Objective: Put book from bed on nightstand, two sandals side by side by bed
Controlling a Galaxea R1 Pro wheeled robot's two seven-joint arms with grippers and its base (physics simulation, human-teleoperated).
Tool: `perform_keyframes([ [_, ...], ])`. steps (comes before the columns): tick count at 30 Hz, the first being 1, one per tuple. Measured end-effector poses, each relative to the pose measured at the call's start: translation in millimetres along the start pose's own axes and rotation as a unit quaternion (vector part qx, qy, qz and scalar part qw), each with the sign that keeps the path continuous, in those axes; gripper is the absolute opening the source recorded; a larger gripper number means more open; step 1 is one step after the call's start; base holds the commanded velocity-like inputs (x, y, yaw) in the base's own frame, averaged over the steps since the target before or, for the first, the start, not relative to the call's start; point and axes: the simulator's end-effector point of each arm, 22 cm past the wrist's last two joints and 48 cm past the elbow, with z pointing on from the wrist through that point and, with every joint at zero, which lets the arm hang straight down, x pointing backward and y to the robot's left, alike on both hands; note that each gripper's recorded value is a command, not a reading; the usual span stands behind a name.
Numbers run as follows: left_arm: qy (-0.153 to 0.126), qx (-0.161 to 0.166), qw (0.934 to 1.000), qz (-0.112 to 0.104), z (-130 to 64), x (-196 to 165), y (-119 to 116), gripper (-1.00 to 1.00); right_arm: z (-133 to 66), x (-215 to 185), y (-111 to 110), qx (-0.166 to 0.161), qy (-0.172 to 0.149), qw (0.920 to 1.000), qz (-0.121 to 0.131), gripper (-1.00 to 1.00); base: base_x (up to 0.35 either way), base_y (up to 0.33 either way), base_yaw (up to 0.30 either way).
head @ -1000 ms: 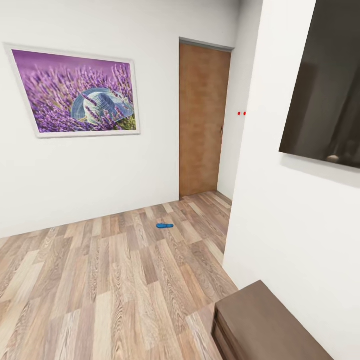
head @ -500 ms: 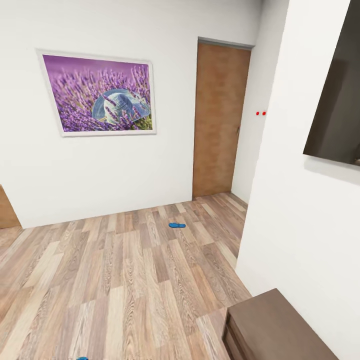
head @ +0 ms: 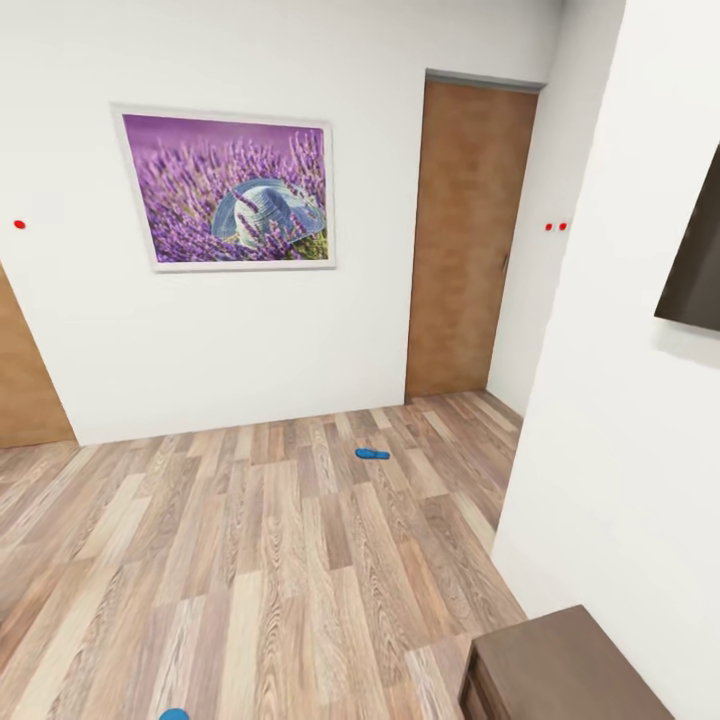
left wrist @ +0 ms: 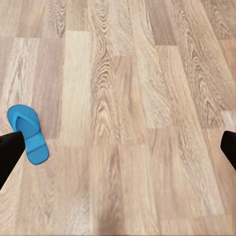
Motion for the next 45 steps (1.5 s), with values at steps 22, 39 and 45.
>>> perform_keyframes([
  [22,0.000,0.000,1.0000,0.000,0.2,-0.2,0.4,1.00,0.2,0.1,0.0,0.000,0.000,1.0000,0.000,1.00,0.148,-0.043,0.002],
  [39,0.000,0.000,1.0000,0.000,0.2,-0.2,0.1,1.00,0.2,0.0,0.1,0.000,0.000,1.0000,0.000,1.00,0.000,0.000,0.191],
  [45,0.000,0.000,1.0000,0.000,0.0,0.0,0.1,1.00,0.1,0.0,0.0,0.000,0.000,1.0000,0.000,1.00,0.081,-0.060,0.210],
])
